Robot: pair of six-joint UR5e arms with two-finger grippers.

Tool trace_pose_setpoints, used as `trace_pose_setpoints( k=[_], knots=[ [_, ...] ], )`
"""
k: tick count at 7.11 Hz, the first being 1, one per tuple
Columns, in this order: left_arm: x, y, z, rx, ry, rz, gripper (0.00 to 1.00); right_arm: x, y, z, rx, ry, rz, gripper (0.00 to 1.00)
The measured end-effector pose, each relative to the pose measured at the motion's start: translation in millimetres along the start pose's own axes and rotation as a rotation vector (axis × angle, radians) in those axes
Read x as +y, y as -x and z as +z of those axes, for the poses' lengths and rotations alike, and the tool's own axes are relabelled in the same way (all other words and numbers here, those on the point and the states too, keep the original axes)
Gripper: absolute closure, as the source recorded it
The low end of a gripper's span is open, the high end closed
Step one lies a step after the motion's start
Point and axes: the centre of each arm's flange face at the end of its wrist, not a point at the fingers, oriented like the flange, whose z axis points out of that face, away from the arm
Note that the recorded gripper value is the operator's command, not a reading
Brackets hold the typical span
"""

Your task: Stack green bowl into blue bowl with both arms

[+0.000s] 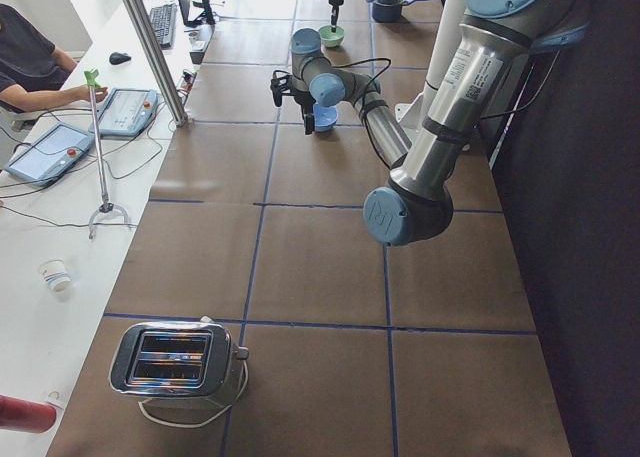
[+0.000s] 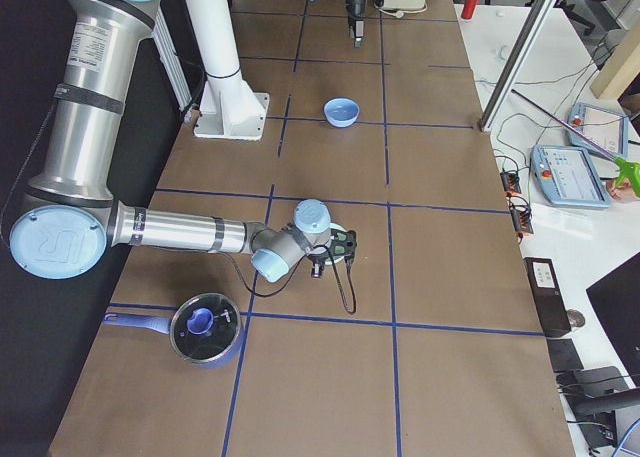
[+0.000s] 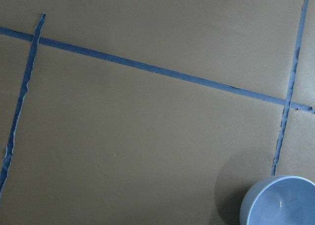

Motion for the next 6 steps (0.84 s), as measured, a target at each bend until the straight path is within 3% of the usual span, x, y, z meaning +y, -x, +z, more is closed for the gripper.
trace_pose_setpoints(
  k=[3, 5, 6],
  knots=[
    [-4.7, 26.1, 4.3, -0.031, -0.008, 0.075, 0.00, -12.7, 43.4, -31.8, -0.095, -0.074, 0.006, 1.00],
    [-26.4, 87.4, 3.4, -0.095, -0.022, 0.182, 0.00, -56.6, 141.0, -60.0, -0.242, -0.107, 0.093, 1.00],
    [-39.8, 121.9, -0.6, -0.129, -0.027, 0.236, 0.00, -77.7, 204.0, -68.2, -0.304, -0.093, 0.134, 1.00]
  ],
)
